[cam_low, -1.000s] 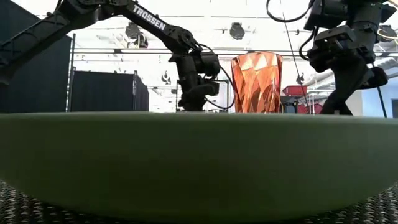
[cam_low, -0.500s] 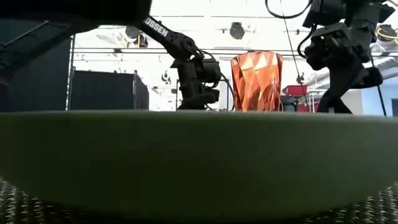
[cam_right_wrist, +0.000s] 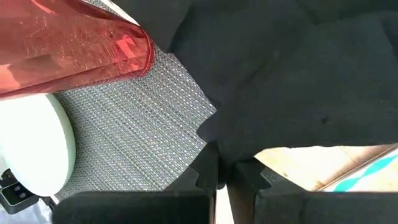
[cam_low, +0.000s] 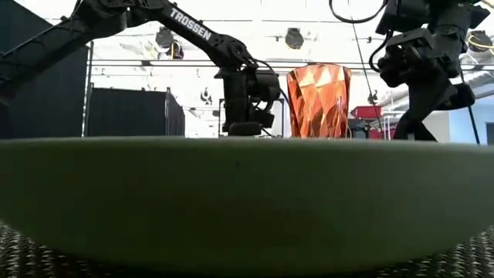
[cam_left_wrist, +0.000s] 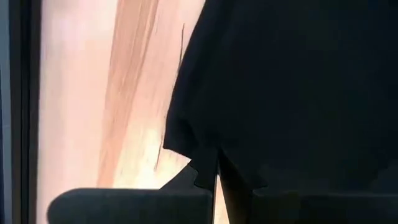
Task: Set table place
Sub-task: Fold the black napkin
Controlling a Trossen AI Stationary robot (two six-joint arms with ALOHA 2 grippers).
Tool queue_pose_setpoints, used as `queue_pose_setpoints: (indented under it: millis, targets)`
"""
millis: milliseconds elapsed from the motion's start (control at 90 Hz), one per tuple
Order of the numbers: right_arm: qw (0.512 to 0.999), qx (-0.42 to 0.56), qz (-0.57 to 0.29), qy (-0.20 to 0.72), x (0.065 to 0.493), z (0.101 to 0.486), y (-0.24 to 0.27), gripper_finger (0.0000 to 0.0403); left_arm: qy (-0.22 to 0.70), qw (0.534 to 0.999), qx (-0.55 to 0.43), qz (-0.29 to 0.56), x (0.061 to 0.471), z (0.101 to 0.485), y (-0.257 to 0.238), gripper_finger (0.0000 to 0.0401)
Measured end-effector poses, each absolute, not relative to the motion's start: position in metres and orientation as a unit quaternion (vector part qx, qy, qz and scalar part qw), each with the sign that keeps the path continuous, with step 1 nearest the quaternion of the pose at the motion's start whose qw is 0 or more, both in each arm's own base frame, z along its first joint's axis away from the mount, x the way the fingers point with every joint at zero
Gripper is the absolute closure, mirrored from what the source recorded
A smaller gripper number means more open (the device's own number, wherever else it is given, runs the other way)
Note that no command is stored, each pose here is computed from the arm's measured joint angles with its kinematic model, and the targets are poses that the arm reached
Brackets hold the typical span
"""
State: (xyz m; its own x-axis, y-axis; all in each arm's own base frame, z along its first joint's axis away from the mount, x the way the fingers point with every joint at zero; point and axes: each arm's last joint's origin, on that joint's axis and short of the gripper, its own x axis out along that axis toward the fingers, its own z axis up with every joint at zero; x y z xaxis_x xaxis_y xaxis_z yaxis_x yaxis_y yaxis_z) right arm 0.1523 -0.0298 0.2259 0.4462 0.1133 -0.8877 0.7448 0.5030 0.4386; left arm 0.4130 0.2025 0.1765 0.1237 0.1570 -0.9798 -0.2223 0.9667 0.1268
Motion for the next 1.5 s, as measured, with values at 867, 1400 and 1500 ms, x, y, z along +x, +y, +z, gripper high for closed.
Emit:
queue_pose_setpoints:
  millis: [867,1400,1500]
  targets:
    - [0.737,0.434,-0.211,0.473,0.154,0.227,-0.031,0.0403,0.606,0.786,-0.108,0.062,0.413,0.226,0.208,0.0401]
    - [0.828,0.410,-0.106,0.367,0.178,0.244,-0.035,0.0403,0.493,0.850,-0.141,0.117,0.338,0.328,0.249,0.0401]
    - [0.838,0.404,-0.108,0.351,0.182,0.244,-0.041,0.0403,0.487,0.852,-0.142,0.125,0.332,0.333,0.252,0.0401]
